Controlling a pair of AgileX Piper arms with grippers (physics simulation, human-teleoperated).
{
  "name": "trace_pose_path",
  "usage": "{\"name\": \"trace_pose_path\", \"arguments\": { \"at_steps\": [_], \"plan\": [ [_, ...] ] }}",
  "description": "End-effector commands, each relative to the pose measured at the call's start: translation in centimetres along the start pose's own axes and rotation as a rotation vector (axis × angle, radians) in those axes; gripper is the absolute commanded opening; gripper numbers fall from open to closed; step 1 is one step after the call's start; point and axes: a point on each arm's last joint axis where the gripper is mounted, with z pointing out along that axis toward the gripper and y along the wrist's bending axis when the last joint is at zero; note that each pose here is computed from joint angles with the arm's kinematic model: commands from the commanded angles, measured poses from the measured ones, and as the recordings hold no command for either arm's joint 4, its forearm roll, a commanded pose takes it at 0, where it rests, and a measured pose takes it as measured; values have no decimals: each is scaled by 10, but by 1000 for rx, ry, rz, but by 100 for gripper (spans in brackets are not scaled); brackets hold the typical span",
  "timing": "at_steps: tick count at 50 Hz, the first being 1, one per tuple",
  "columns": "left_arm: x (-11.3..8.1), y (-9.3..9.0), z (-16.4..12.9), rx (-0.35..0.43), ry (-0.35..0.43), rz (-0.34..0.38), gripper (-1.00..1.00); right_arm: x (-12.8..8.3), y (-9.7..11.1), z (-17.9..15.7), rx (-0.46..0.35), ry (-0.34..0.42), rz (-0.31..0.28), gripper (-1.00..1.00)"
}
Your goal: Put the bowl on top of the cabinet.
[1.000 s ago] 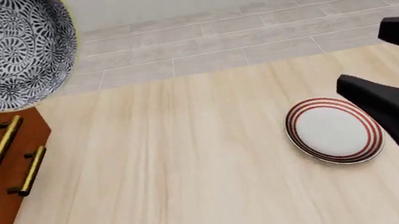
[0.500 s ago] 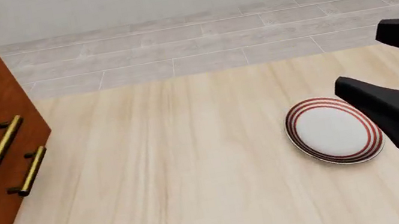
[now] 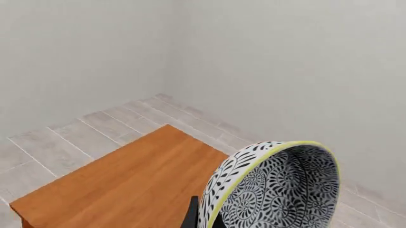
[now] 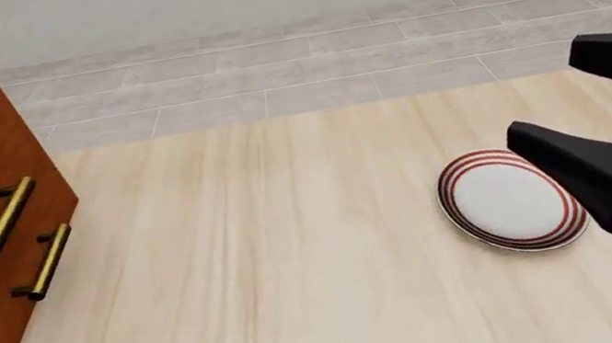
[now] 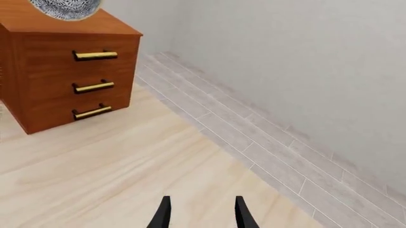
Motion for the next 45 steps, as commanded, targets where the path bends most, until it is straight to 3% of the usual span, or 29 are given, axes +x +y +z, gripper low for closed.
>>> {"name": "trace_pose_path", "arguments": {
  "at_steps": [1,15,27,32,36,42,45],
  "plan": [
    [4,16,0,-63,-47,-167,-100,-2,0,-2,-3,1,5,100],
    [29,35,24,-118,-37,-275,-100,0,0,0,-5,5,5,100],
    [67,66,64,-202,3,-380,-100,3,2,4,-12,16,1,100],
    [95,76,74,-218,24,-426,-100,5,2,6,-12,20,1,100],
    [104,81,77,-226,27,-445,-100,6,2,8,-13,24,1,100],
    [101,78,79,-224,35,-450,-100,7,3,10,-13,26,1,100],
    [113,81,81,-224,38,-460,-100,7,3,10,-13,27,0,100]
  ]
}}
